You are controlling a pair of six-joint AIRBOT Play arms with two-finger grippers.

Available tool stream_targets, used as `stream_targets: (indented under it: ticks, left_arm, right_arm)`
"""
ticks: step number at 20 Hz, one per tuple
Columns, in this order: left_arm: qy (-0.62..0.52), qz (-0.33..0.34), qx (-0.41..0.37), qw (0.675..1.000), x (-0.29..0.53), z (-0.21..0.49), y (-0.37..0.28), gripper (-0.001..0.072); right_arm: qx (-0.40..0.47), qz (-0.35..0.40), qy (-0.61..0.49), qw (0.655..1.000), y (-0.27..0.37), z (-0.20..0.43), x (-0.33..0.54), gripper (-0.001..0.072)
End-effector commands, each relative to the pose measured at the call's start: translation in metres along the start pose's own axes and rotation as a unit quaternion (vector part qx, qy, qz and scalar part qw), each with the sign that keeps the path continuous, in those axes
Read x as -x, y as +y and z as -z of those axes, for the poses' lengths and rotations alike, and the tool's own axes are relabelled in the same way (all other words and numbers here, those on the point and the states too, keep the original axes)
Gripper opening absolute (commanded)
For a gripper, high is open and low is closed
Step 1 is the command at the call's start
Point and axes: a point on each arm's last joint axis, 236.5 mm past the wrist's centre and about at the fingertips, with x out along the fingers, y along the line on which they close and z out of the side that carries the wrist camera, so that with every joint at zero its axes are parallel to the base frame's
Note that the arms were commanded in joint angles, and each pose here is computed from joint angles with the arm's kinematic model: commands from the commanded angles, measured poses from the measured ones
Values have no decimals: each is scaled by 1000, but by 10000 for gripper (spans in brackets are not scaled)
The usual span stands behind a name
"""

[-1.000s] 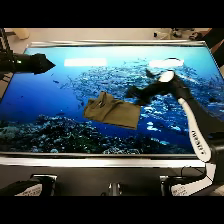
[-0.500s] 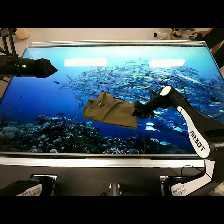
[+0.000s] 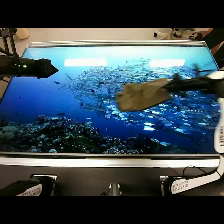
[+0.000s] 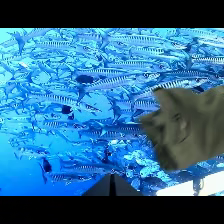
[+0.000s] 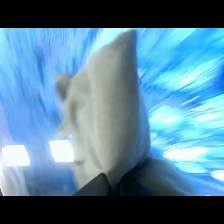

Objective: Fold the shirts.

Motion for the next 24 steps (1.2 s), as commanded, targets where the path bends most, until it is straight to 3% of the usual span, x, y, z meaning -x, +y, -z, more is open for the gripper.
stream_targets:
  ticks: [1,5,9,16,21,22,23,24]
  left_arm:
    - [0,0,0,1000,0,0,0,31]
    - [0,0,0,1000,0,0,0,31]
    - [7,1,0,1000,0,4,-1,31]
    - [14,1,-1,1000,1,7,-1,31]
    - [13,1,-1,1000,1,7,-1,31]
    - [13,0,-2,1000,1,6,-1,31]
    - [14,0,-3,1000,1,7,-1,32]
    - [13,0,-3,1000,1,7,-1,32]
  right_arm:
    - [-79,34,-96,992,-75,-41,129,19]
    - [-189,151,-103,965,-192,5,235,19]
    - [-296,235,-70,923,-267,71,273,19]
    - [-358,299,12,884,-317,157,248,19]
    - [-374,346,10,860,-333,177,254,31]
    - [-382,345,8,857,-333,178,253,172]
    - [-382,344,6,858,-332,177,253,558]
    - [-374,342,0,862,-329,171,256,693]
